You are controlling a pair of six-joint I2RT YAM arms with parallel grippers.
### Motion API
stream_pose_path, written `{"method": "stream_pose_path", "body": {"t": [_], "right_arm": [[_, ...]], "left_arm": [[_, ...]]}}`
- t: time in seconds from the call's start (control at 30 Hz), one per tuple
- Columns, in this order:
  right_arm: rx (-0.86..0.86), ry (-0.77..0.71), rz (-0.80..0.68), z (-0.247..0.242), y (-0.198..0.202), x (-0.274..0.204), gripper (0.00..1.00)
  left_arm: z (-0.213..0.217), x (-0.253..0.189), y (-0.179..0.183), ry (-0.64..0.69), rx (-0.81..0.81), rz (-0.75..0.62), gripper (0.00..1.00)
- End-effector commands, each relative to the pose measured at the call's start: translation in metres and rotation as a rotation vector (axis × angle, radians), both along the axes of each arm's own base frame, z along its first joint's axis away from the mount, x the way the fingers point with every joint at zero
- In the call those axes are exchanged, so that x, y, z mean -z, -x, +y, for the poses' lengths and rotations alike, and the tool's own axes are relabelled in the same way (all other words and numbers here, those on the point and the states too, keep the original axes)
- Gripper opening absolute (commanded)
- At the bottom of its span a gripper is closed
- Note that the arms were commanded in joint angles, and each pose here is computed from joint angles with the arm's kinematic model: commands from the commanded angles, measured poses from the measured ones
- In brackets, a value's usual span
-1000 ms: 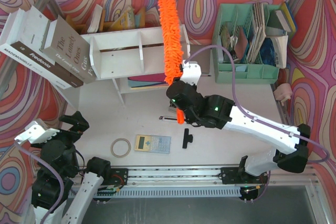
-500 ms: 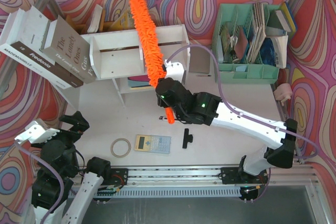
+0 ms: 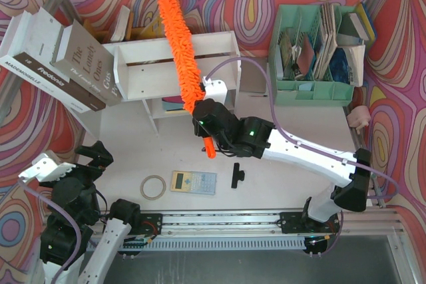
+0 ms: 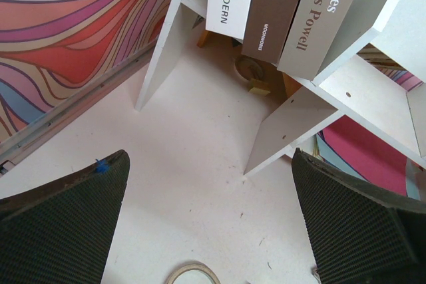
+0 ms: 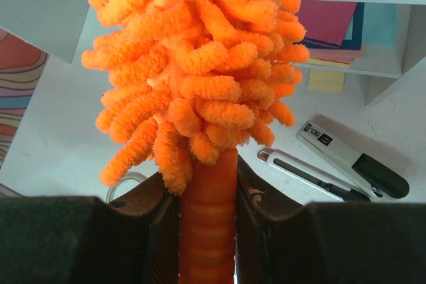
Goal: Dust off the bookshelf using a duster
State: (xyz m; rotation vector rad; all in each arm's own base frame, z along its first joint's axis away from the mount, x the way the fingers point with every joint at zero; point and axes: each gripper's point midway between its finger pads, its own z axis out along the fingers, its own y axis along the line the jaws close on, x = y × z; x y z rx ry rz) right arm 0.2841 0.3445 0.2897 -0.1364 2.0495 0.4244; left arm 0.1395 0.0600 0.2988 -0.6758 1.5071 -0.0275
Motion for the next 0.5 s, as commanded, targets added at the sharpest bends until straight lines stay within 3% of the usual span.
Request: {"method": "stream_pose_path", "body": {"t": [0.0, 0.3, 0.47], "right_arm": [[0.106, -0.011, -0.023, -0.026, -0.005, -0.015, 0.00], [0.298, 0.046, -0.030, -0.102, 0.000, -0.012, 0.00], [0.281, 0.054, -0.033, -0.102, 0.000, -0.010, 0.00]], "left_arm": [[-0.001, 0.004, 0.000, -0.002, 0.003, 0.004, 0.99], [-0.001, 0.003, 0.000, -0.001, 0.006, 0.001, 0.99], [-0.001, 0.003, -0.001, -0.003, 0.008, 0.004, 0.99]]}}
